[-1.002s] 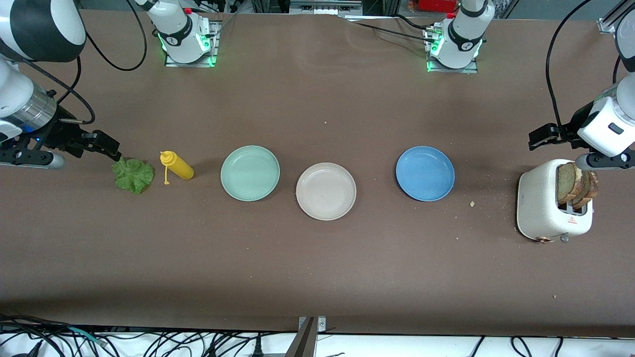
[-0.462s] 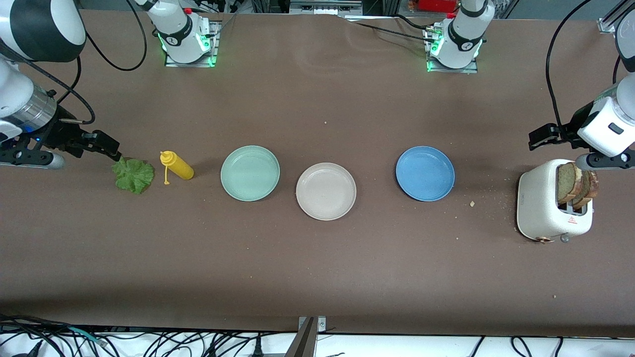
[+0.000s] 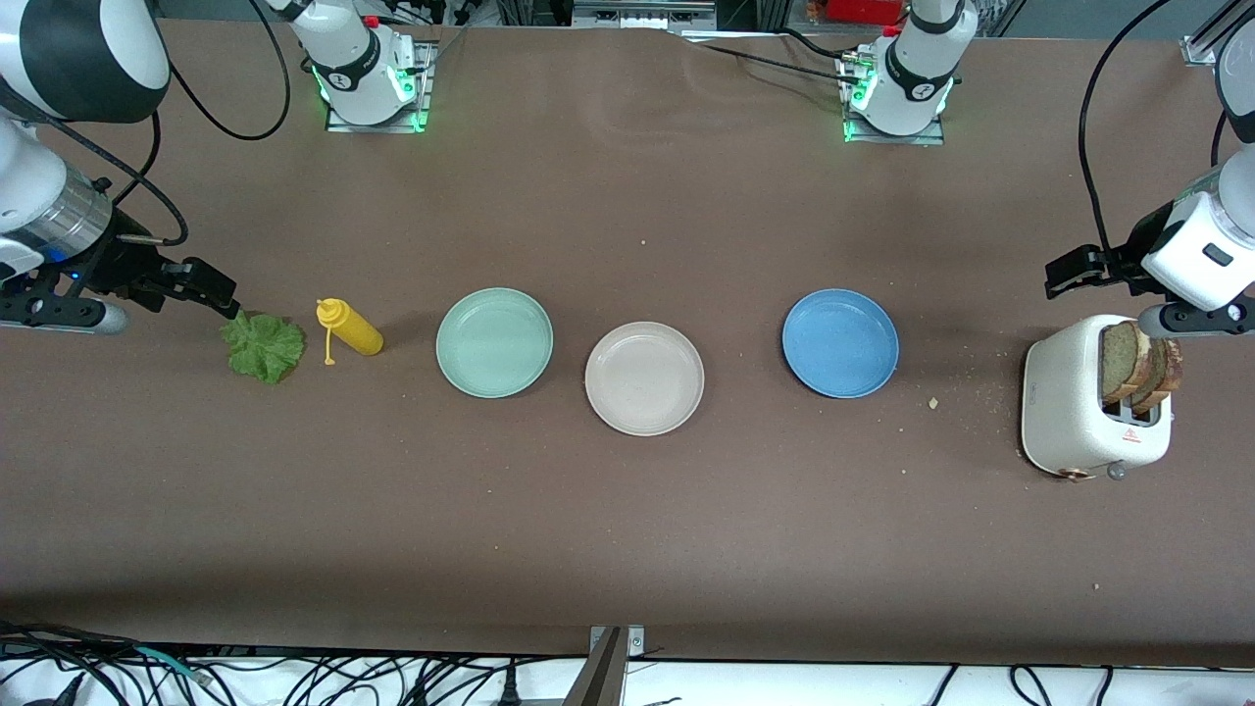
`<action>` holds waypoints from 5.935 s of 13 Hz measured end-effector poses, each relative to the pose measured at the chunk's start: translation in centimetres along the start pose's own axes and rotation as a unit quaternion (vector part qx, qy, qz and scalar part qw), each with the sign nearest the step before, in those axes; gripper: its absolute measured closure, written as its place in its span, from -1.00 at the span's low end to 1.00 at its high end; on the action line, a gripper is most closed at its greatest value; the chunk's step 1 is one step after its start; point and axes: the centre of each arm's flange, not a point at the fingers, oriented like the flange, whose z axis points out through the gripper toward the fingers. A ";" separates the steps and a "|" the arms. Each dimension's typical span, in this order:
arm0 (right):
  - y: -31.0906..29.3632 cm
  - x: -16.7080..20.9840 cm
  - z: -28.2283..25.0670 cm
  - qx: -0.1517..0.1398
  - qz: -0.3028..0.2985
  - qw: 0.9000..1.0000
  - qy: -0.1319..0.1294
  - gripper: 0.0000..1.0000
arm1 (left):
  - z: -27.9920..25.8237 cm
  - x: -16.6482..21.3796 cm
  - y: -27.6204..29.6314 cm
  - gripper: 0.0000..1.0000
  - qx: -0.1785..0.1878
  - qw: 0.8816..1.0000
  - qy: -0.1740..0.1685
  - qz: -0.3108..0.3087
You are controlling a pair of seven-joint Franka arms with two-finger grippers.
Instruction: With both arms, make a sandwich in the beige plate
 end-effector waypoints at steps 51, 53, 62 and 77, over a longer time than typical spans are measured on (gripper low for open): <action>1.1 0.2 0.3 -0.001 0.009 1.000 -0.003 -1.00 | 7.4 4.0 -8.7 -1.00 -0.002 0.996 0.009 0.092; 1.2 0.2 0.3 -0.001 0.010 1.000 -0.003 -1.00 | 9.3 4.7 -10.3 -1.00 -0.001 0.995 0.012 0.100; 1.5 0.3 0.4 -0.002 0.012 1.000 -0.004 -1.00 | 15.6 6.7 -14.2 -1.00 -0.006 0.992 0.013 0.126; 1.5 0.3 0.4 -0.002 0.013 1.000 -0.005 -1.00 | 20.0 5.3 -18.4 0.52 -0.025 0.995 -0.022 0.093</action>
